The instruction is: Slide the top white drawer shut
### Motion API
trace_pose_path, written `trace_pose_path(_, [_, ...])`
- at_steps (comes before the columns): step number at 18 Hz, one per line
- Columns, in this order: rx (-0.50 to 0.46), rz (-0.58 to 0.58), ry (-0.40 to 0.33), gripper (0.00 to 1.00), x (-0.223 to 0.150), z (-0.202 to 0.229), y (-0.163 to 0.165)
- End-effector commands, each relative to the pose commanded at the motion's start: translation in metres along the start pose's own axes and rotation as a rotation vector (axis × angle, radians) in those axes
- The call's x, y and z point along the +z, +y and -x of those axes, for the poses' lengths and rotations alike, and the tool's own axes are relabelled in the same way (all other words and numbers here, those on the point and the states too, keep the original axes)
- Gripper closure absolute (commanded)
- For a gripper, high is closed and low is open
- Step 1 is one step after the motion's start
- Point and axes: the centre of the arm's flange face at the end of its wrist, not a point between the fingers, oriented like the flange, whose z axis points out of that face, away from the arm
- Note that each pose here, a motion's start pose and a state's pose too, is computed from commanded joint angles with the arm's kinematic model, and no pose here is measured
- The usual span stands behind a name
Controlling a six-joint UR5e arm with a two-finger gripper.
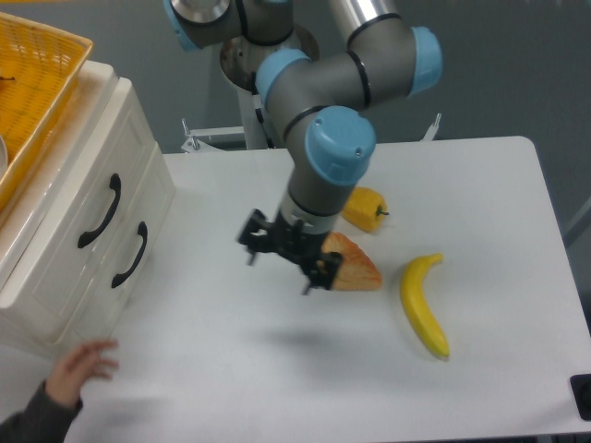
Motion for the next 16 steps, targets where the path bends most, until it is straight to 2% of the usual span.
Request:
trace_pose_path(2, [0.045, -0.005, -0.022, 0.0, -0.007, 0.036, 0.021])
trace_pose_path(6, [0.268, 0.053, -0.052, 0.0, -0.006, 0.089, 0.068])
trace_pose_path(9, [0.347, 0.085, -0.034, 0.0, 0.008, 0.114, 0.099])
trace_pose_path(11, [0.438, 0.145, -0.028, 0.0, 0.018, 0.126, 0.108])
trace_pose_path(12, [0.459, 0.184, -0.032, 0.0, 0.017, 0.132, 0.115])
trace_pose_path(14, [0.443, 0.187, -0.028, 0.0, 0.017, 0.144, 0.135])
trace_pose_path(16, [0.444, 0.179, -0.018, 0.0, 0.025, 0.145, 0.135])
